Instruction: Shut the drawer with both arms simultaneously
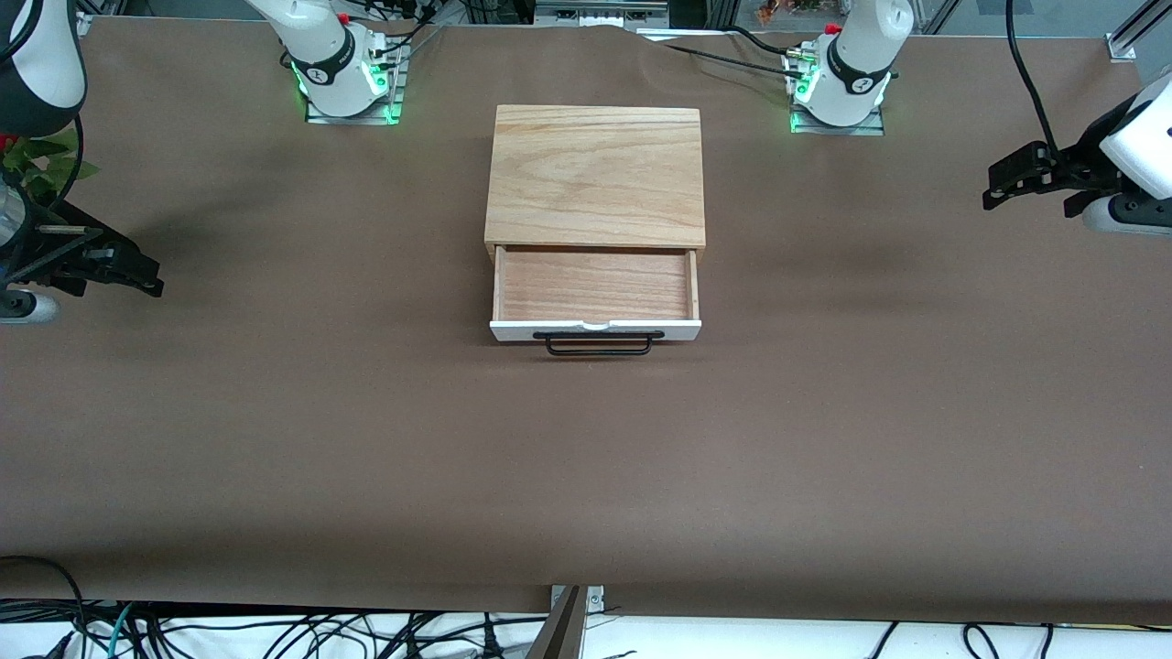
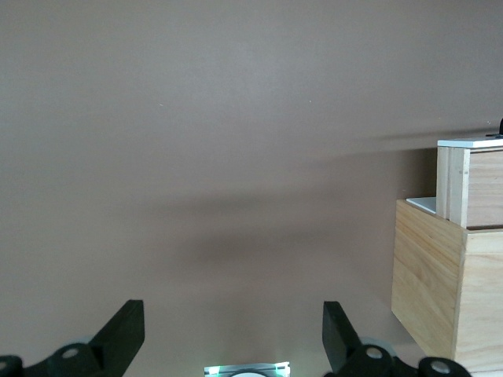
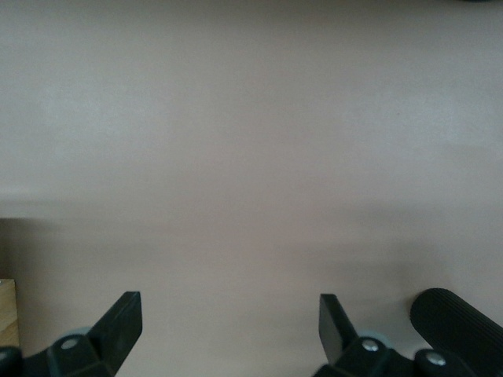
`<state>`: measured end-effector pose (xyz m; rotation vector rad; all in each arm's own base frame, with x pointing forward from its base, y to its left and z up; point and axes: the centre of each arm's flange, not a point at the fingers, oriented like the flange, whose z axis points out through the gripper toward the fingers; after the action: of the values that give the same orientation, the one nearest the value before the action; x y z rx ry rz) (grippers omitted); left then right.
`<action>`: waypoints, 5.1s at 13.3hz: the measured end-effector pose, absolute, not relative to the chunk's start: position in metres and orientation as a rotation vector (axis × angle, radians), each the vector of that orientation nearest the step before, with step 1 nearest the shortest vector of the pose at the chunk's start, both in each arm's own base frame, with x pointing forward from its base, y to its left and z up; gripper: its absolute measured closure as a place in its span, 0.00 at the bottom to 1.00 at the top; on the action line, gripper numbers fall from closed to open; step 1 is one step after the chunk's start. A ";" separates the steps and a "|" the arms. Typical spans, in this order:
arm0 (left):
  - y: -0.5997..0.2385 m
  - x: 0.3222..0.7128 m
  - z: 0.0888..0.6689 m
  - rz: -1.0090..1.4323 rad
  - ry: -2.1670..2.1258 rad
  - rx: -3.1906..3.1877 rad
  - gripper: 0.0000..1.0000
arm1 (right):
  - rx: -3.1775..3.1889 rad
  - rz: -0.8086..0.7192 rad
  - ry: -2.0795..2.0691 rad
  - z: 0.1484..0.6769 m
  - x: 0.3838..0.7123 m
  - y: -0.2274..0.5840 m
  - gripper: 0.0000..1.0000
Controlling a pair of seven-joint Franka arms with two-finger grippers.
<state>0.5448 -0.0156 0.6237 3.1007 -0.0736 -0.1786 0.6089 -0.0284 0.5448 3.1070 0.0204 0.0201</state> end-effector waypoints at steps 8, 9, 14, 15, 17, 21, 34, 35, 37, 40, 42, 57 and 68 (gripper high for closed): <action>-0.016 0.545 0.623 -0.179 -0.073 3.101 0.00 | 3.107 0.021 0.014 0.545 0.609 -0.029 0.00; -0.016 0.545 0.623 -0.179 -0.073 3.101 0.00 | 3.107 0.021 0.014 0.545 0.609 -0.029 0.00; -0.015 0.545 0.623 -0.179 -0.073 3.101 0.00 | 3.107 0.021 0.014 0.545 0.609 -0.029 0.00; -0.015 0.545 0.623 -0.179 -0.073 3.101 0.00 | 3.107 0.021 0.014 0.545 0.609 -0.029 0.00; -0.015 0.545 0.623 -0.179 -0.073 3.101 0.00 | 3.107 0.021 0.014 0.545 0.609 -0.029 0.00; -0.015 0.545 0.623 -0.179 -0.073 3.101 0.00 | 3.107 0.021 0.014 0.545 0.609 -0.029 0.00; -0.015 0.545 0.623 -0.179 -0.073 3.101 0.00 | 3.107 0.018 0.018 0.543 0.610 -0.026 0.00; -0.015 0.545 0.623 -0.179 -0.073 3.101 0.00 | 3.107 0.017 0.016 0.543 0.610 -0.026 0.00; -0.015 0.545 0.623 -0.179 -0.073 3.101 0.00 | 3.107 0.017 0.011 0.543 0.610 -0.026 0.00; -0.015 0.545 0.623 -0.179 -0.073 3.101 0.00 | 3.108 0.011 0.009 0.541 0.611 -0.025 0.00; -0.015 0.545 0.623 -0.179 -0.073 3.101 0.00 | 3.108 0.003 0.009 0.536 0.613 -0.025 0.00; -0.022 0.550 0.613 -0.203 -0.078 3.060 0.00 | 3.192 0.022 0.140 0.492 0.637 0.050 0.00; -0.120 0.624 0.444 -0.394 -0.088 2.693 0.00 | 3.348 0.128 0.348 0.371 0.684 0.220 0.00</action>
<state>0.6245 -0.1205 0.4437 2.6928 -0.0883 -0.3942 0.6843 0.2198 0.3713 3.3476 0.3481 0.1282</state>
